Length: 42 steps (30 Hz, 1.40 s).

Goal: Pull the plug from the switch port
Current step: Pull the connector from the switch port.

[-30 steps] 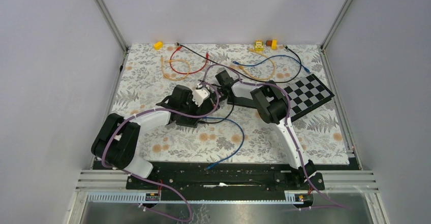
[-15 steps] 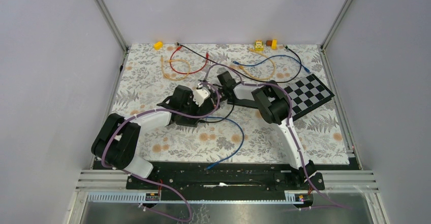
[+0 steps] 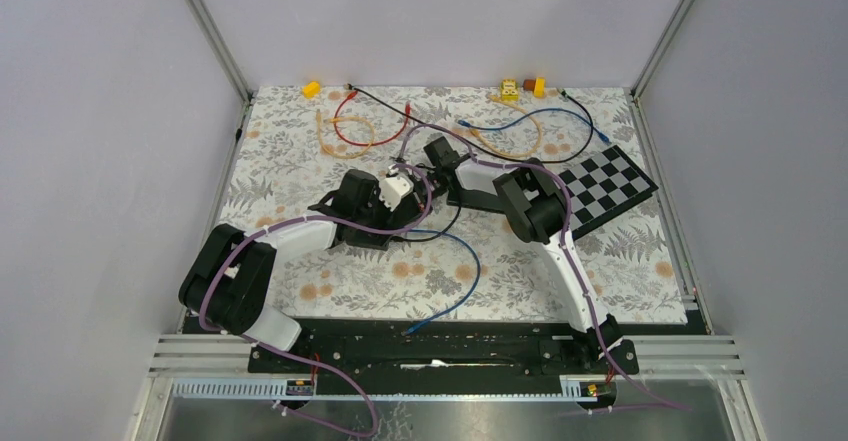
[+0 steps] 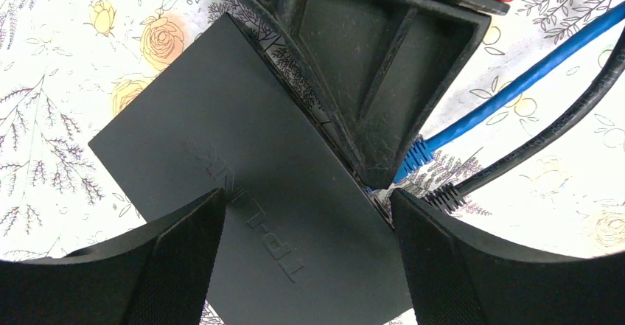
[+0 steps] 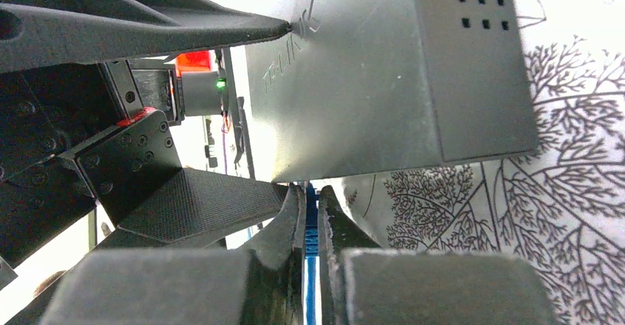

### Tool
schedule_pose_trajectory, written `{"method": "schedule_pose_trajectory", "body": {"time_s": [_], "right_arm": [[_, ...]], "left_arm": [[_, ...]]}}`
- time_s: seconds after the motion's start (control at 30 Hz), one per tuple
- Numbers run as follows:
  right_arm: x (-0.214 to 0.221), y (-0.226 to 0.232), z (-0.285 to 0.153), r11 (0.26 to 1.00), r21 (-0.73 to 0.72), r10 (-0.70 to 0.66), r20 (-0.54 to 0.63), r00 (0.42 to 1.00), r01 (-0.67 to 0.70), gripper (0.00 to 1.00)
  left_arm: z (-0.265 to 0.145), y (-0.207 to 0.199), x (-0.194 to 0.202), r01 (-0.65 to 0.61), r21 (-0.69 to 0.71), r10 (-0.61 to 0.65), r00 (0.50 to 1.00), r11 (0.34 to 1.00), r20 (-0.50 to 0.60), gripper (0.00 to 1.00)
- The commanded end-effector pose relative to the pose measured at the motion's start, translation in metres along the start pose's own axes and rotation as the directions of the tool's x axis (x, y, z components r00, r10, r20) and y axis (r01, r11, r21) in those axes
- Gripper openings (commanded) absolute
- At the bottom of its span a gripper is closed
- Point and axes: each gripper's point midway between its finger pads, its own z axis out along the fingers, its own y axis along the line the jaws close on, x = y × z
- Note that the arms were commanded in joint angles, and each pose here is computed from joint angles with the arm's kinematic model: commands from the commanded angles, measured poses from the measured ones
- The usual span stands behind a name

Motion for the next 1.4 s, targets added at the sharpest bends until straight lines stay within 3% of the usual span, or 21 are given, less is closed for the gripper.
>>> {"method": "schedule_pose_trajectory", "body": {"time_s": [0.0, 0.17, 0.63, 0.93, 1.37], "right_arm": [[0.011, -0.062, -0.009, 0.988, 0.151, 0.013, 0.043, 0.999, -0.020, 0.00], [0.006, -0.054, -0.007, 0.992, 0.117, 0.027, 0.134, 0.991, -0.042, 0.00], [0.009, -0.061, -0.013, 0.988, 0.155, -0.001, 0.057, 0.998, -0.008, 0.00], [0.007, -0.055, -0.013, 0.989, 0.142, 0.026, 0.161, 0.987, -0.049, 0.00], [0.007, -0.059, -0.018, 0.986, 0.169, -0.008, 0.055, 0.998, -0.002, 0.00]], "left_arm": [[-0.001, 0.001, 0.001, -0.002, 0.003, 0.002, 1.000, 1.000, 0.002, 0.83], [-0.002, 0.002, 0.001, -0.002, -0.005, 0.002, 1.000, 1.000, 0.009, 0.83], [0.000, -0.001, 0.006, -0.003, 0.015, 0.003, 1.000, 1.000, -0.017, 0.83], [0.001, 0.001, 0.006, -0.005, 0.006, 0.005, 1.000, 1.000, -0.016, 0.82], [0.001, 0.000, 0.008, -0.012, 0.008, 0.012, 1.000, 1.000, -0.025, 0.80]]}}
